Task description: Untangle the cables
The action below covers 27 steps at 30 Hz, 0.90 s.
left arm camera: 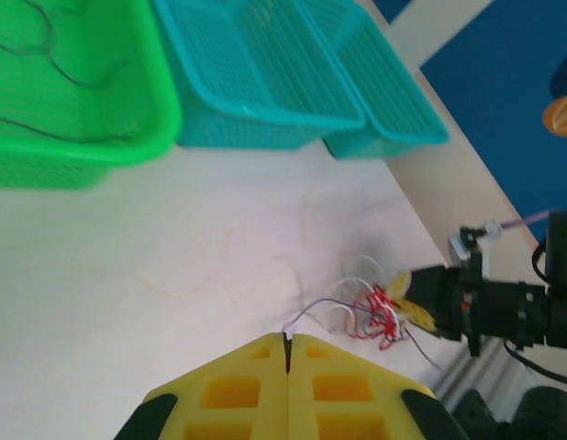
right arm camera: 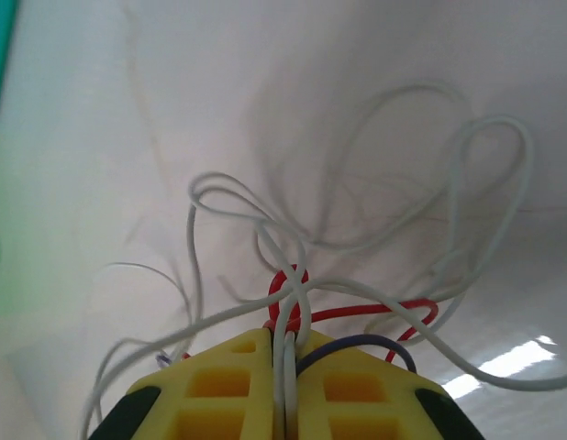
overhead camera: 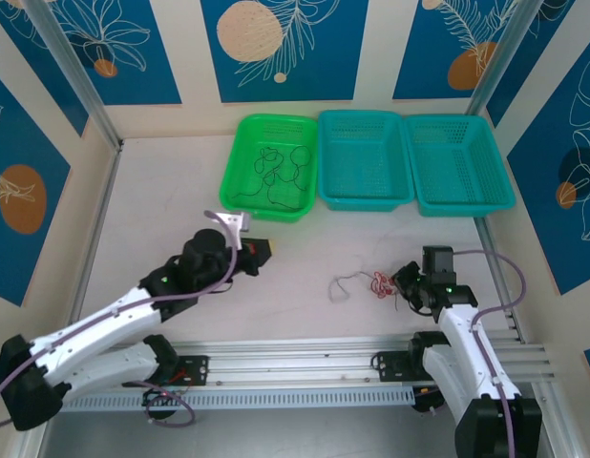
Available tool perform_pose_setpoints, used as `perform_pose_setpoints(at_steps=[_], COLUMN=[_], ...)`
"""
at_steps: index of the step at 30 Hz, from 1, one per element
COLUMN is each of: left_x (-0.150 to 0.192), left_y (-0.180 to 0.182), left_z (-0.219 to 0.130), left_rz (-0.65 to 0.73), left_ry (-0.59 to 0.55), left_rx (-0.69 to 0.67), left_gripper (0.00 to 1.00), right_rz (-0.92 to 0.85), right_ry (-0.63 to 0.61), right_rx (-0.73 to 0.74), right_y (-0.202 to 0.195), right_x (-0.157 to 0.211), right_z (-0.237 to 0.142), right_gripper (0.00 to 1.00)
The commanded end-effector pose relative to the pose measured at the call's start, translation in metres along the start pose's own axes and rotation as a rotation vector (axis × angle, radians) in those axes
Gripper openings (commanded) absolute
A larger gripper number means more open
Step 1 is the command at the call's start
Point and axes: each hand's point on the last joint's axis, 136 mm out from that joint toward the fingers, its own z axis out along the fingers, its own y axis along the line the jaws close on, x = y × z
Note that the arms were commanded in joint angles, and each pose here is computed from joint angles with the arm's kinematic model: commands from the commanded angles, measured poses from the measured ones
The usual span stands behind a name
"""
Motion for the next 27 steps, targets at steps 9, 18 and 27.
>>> perform_pose_setpoints(at_steps=[9,18,27], left_x=[0.059,0.133,0.190], left_y=[0.004,-0.049,-0.076], left_z=[0.019,0.093,0.139], left_rz=[0.018,0.111,0.067], left_ry=[0.192,0.446,0.560], left_rx=[0.117,0.281,0.418], left_gripper=[0.09,0.46,0.60], right_rz=[-0.148,-0.217,-0.227], right_ry=[0.103,0.104,0.115], right_rx=[-0.182,-0.199,-0.193], right_y=[0.048,0.071,0.072], right_x=[0.024,0.036,0.040], right_z=[-0.008,-0.018,-0.021], right_gripper=[0.07,0.03,0.03])
